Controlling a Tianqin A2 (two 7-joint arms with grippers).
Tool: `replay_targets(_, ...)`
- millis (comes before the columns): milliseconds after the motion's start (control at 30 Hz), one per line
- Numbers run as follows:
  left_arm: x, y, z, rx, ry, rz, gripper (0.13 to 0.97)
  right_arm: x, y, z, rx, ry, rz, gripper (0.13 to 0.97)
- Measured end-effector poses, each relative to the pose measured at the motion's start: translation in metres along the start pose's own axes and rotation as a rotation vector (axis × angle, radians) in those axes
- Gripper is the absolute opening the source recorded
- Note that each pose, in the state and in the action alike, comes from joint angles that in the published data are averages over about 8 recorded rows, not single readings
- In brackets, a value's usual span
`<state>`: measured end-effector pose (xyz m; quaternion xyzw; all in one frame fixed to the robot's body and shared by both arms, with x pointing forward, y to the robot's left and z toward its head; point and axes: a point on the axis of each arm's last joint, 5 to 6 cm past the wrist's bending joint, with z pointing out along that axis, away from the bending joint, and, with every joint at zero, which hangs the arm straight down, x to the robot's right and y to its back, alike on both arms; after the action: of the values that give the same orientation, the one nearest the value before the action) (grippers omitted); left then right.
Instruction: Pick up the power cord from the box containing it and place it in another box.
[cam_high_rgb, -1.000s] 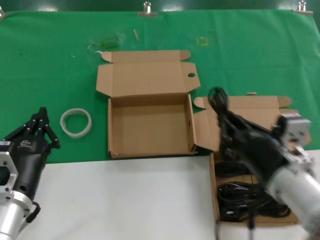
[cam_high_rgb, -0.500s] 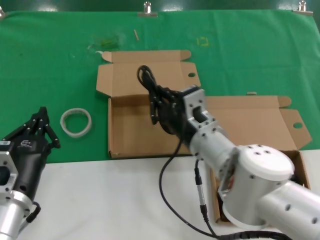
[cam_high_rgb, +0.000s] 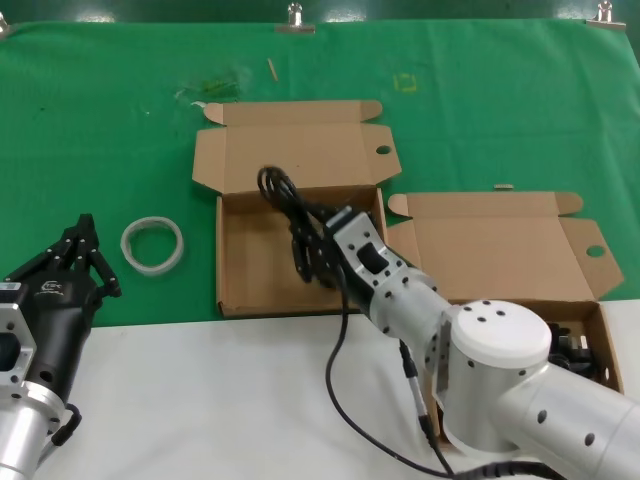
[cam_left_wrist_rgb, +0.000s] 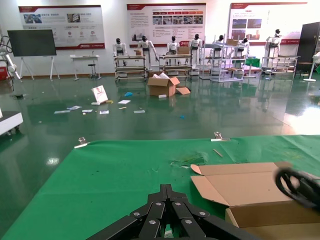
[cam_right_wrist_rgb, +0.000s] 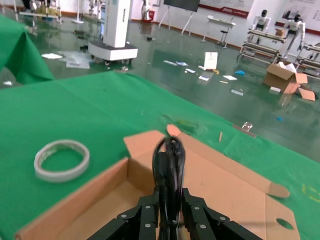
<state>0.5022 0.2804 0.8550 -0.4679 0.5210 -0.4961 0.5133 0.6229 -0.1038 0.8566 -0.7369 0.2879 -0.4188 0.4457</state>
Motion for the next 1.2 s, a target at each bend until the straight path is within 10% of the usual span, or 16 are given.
replay_targets(1200,0.0,0.0,0.0,0.0,0.0,0.0,0.197,0.049,-0.021,-0.071,0.244,0.106,0.234,0.722)
